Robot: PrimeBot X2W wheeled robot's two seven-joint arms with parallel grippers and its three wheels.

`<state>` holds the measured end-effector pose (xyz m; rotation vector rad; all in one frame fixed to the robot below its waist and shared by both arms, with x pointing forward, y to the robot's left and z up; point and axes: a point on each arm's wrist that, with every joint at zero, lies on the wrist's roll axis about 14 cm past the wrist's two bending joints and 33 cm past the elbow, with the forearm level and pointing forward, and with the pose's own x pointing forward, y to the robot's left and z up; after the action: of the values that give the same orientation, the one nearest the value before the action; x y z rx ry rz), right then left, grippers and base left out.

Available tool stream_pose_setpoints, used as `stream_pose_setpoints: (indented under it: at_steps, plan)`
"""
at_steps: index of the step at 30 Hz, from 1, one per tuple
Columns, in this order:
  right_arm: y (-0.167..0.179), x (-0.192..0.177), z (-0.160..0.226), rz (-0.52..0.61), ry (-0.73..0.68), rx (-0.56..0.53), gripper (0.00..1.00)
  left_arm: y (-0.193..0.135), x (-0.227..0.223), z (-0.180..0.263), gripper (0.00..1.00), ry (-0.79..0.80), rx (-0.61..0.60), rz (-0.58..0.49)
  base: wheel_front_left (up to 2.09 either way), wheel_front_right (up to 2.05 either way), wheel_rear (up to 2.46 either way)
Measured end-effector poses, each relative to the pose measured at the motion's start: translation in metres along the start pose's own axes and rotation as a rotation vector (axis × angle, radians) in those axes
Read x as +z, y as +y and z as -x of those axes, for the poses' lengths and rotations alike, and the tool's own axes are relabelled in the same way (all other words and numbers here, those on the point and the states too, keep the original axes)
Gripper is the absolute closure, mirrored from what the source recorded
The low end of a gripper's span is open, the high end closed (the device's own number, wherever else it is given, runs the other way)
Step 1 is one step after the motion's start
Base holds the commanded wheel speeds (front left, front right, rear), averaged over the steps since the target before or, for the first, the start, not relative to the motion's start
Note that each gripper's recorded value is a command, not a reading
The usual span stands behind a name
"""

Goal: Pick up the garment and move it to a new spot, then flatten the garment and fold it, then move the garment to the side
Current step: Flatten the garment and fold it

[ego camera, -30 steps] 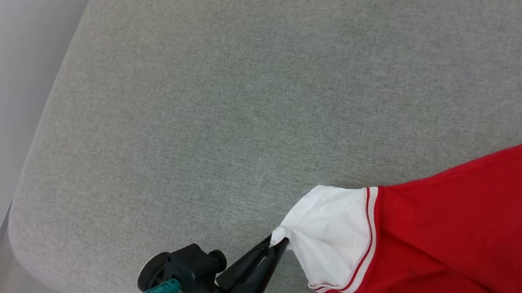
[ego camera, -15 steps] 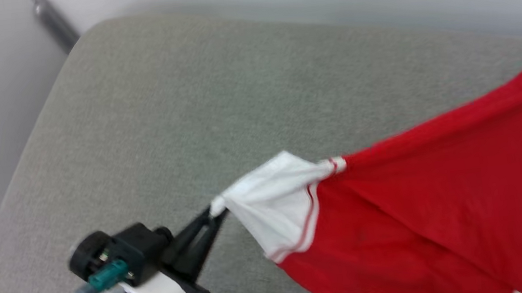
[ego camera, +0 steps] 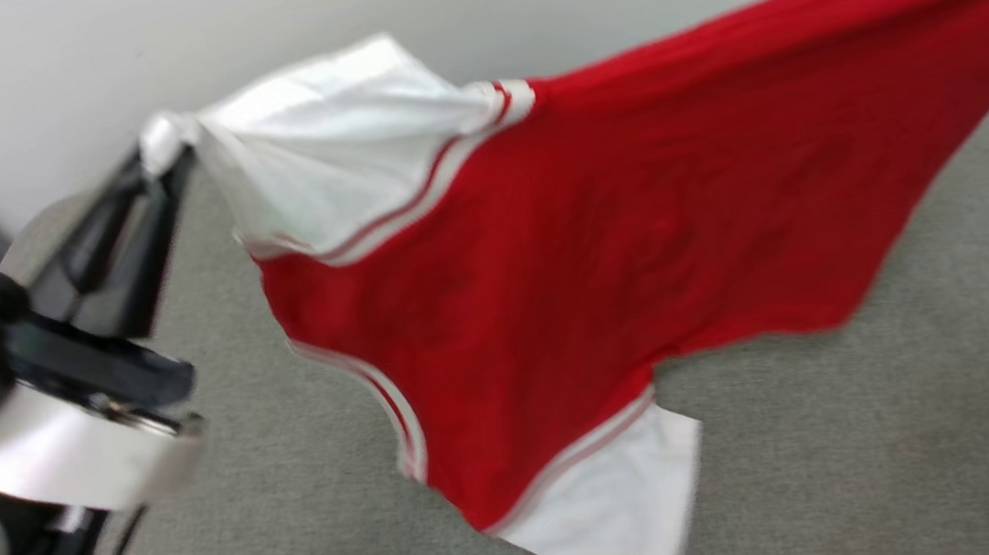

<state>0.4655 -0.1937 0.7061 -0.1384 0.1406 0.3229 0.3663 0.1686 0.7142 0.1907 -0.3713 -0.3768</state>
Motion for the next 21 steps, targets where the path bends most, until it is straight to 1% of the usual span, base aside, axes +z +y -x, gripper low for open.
stream_pose_setpoints:
  at_steps: [3, 8, 11, 15, 21]
  plan:
    - [-0.004, 0.022, 0.021, 0.040, -0.093, -0.038, 1.00, 0.007, 0.031, -0.010, 1.00, -0.101, 0.007, -0.047, 0.00, 0.00, 0.00]
    - [-0.011, 0.040, 0.049, 0.033, -0.197, -0.086, 1.00, 0.013, 0.074, -0.024, 1.00, -0.238, 0.001, -0.096, 0.00, 0.00, 0.00]
    - [-0.015, 0.046, 0.059, 0.010, -0.242, -0.104, 1.00, 0.019, 0.100, -0.032, 1.00, -0.324, 0.008, -0.122, 0.00, 0.00, 0.00]
    - [-0.020, 0.055, 0.064, -0.013, -0.304, -0.122, 1.00, 0.023, 0.116, -0.045, 1.00, -0.382, -0.003, -0.151, 0.00, 0.00, 0.00]
    - [-0.031, 0.063, 0.055, -0.018, -0.357, -0.153, 1.00, 0.033, 0.125, -0.075, 1.00, -0.436, -0.025, -0.168, 0.00, 0.00, 0.00]
